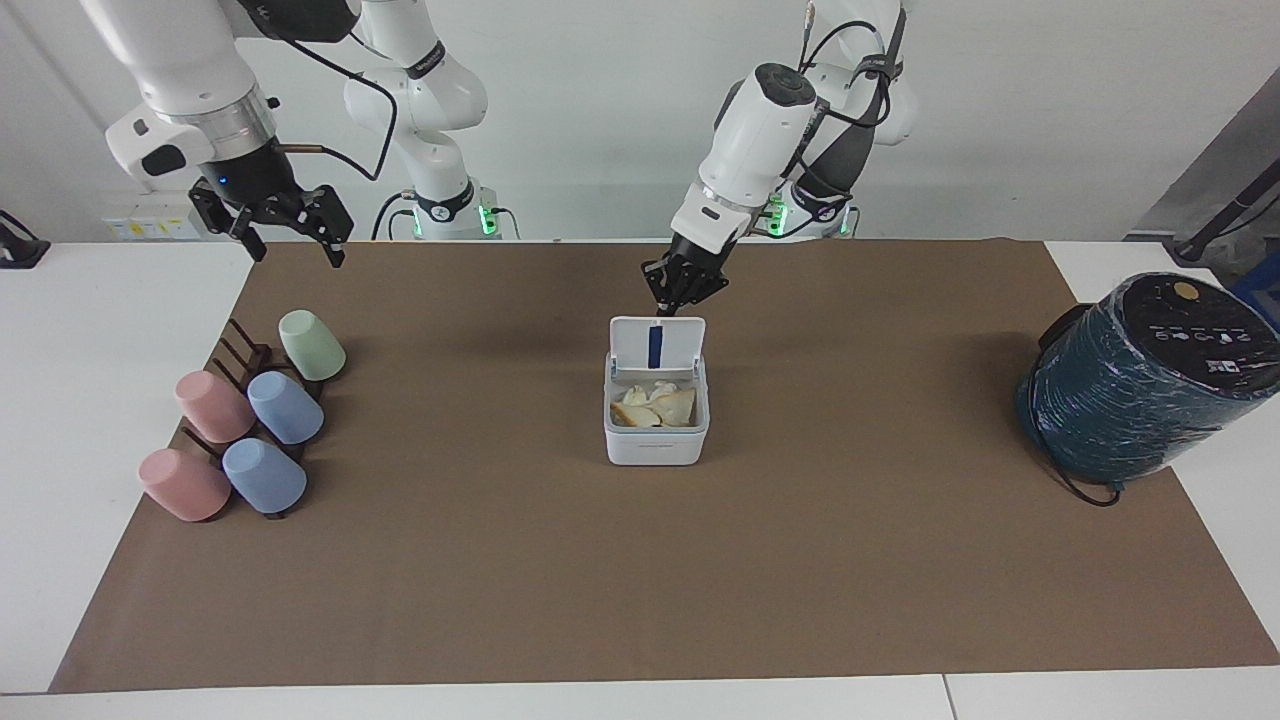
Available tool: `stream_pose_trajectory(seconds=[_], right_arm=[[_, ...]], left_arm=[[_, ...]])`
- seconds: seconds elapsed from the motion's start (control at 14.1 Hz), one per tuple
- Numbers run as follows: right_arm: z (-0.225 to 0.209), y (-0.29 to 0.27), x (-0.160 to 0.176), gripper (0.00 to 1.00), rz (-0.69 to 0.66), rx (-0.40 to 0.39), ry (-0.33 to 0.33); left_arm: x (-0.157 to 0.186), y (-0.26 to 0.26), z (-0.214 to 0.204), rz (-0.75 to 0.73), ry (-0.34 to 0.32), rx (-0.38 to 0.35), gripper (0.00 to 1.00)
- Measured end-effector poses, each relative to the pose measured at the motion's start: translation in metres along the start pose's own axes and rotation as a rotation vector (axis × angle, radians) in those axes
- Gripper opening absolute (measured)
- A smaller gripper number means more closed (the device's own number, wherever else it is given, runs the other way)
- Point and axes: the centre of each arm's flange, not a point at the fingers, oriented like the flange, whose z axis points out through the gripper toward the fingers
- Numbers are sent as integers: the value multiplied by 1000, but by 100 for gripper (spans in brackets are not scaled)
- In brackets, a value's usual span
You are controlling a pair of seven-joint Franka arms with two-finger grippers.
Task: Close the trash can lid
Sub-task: 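Push the raised lid down over the can with the left gripper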
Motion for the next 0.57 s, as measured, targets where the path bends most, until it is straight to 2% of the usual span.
stream_pose_trajectory(seconds=[0.57], right_arm=[[0,0,0,100,0,0,0]], left_arm=[[28,-5,14,-79,94,-101,1]])
